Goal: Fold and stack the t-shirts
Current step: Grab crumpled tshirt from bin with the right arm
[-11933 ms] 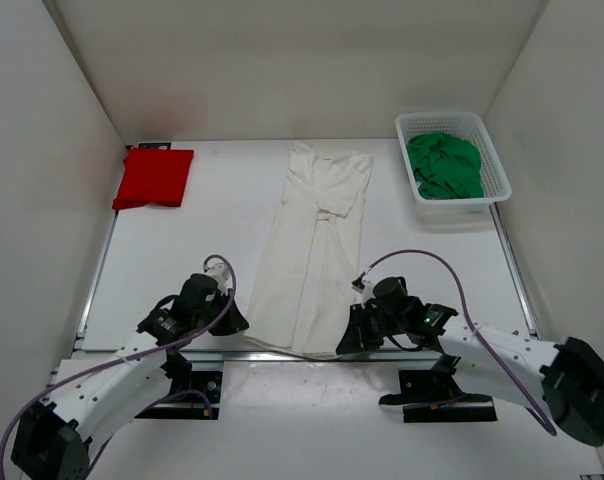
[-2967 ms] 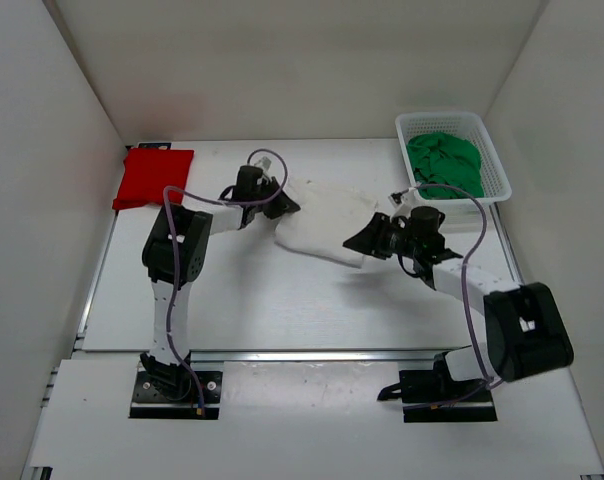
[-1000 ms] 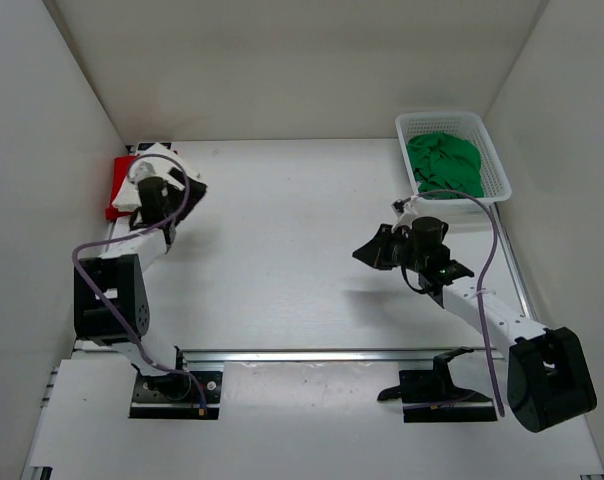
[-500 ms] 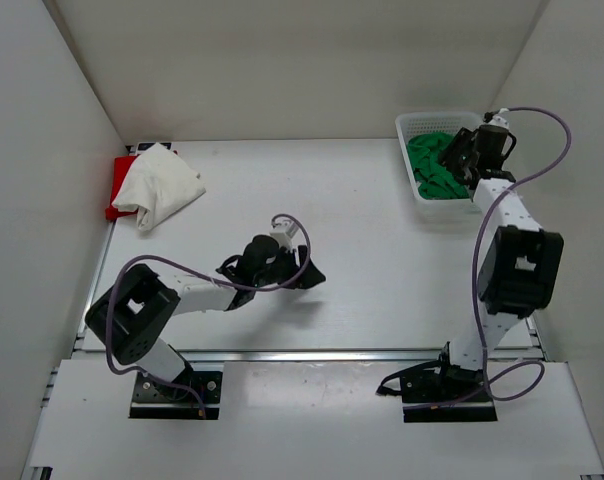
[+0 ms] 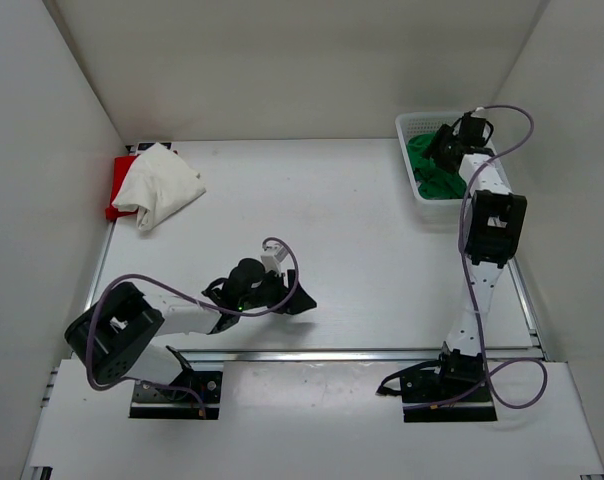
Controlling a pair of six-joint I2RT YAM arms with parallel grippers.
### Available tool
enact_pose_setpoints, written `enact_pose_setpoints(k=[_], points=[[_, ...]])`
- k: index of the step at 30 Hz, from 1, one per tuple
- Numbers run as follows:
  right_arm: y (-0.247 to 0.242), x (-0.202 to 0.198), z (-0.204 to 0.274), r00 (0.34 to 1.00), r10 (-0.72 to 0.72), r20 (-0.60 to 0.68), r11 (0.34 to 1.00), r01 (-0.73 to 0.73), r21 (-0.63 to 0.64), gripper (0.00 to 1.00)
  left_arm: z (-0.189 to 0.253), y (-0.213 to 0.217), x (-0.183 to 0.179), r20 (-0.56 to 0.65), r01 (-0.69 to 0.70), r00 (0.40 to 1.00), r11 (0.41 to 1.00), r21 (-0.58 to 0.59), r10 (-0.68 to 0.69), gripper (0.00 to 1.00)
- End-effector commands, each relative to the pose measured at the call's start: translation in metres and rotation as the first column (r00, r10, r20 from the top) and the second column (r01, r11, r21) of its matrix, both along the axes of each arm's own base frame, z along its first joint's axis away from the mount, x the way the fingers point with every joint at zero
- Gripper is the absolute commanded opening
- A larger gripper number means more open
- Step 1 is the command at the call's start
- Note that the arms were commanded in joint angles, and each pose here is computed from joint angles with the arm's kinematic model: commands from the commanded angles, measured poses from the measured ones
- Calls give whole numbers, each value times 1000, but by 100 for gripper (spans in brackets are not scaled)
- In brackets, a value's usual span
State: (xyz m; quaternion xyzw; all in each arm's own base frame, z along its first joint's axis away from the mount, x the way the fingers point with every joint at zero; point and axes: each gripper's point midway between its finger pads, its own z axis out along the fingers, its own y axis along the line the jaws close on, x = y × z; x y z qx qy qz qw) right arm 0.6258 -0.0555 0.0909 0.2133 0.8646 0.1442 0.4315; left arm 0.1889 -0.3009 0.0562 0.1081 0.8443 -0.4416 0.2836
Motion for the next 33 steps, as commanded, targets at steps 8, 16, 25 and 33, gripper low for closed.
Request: enact_pose_setpoints(k=[8,16,25,33], points=[[10,70,11,998,-14,59,992,7,127,54,27,15,17,61,-55,996,997,-60,59,67],[28,67,9,998,48,50,985,-56,165,44,25,16,22,51,-69,996,997,-45,71,66],[29,63,65,990,63,124,982,-83,169,0,29,9,22,49,-63,997,996,-63,66,64],[30,43,161,967,81,242,989,-108,97,0,31,15,25,51,-76,996,995,-65,79,63]])
